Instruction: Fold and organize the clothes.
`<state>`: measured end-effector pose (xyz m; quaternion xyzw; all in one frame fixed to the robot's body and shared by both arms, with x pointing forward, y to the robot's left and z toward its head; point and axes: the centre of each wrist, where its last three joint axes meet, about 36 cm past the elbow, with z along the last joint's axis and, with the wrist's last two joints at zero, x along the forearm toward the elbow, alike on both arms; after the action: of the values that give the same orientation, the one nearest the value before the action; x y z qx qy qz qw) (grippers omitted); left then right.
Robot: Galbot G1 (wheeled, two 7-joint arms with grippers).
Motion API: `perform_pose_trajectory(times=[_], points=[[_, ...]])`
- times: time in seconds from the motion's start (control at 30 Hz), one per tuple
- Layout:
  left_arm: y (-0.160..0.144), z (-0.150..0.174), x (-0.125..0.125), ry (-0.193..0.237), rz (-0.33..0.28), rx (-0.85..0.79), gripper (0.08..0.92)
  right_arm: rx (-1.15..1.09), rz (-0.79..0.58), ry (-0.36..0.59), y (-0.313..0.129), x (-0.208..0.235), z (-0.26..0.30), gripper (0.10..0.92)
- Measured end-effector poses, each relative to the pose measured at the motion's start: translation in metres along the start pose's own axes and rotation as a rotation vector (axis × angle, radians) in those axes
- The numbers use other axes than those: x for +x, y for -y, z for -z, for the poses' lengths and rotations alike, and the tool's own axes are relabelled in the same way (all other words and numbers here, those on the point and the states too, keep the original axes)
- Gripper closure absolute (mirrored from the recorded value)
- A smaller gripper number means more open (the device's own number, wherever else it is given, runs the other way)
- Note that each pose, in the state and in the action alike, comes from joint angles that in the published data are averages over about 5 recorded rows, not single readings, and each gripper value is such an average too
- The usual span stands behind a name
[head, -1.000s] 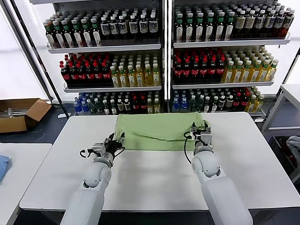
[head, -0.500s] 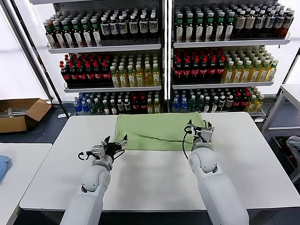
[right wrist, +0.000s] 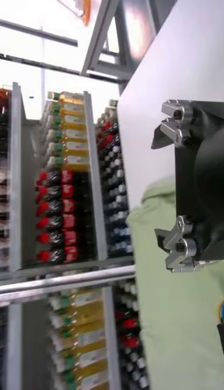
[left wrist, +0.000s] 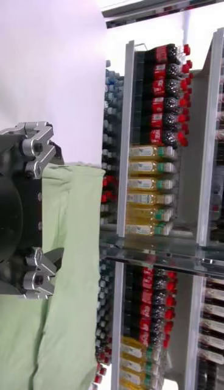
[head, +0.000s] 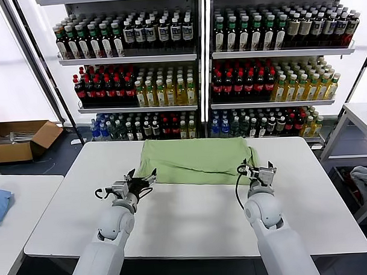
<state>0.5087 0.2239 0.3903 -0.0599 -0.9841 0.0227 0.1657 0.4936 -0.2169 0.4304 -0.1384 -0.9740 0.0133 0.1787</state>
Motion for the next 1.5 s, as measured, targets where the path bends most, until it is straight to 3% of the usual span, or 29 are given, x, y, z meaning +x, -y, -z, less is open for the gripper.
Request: perform_pose_trajectory(times=[0.6, 0.77, 1.13, 1.5], points=[[-0.002, -0.007, -0.018, -0.041, 0.017, -0.027, 0.177, 0.048, -0.019, -0.066, -0.001, -0.020, -0.015, 0.200], [-0.005, -0.010, -0.023, -0.060, 0.024, -0.032, 0.191, 0.052, -0.020, -0.094, -0.004, -0.027, -0.022, 0.244], [-0.004, -0.025, -0.023, -0.111, 0.016, -0.062, 0.489, 0.056, -0.006, -0.127, -0.008, -0.030, -0.038, 0.558], [-0.005, -0.028, -0.021, -0.114, 0.012, -0.073, 0.801, 0.062, 0.008, -0.137, -0.006, -0.021, -0.047, 0.857]])
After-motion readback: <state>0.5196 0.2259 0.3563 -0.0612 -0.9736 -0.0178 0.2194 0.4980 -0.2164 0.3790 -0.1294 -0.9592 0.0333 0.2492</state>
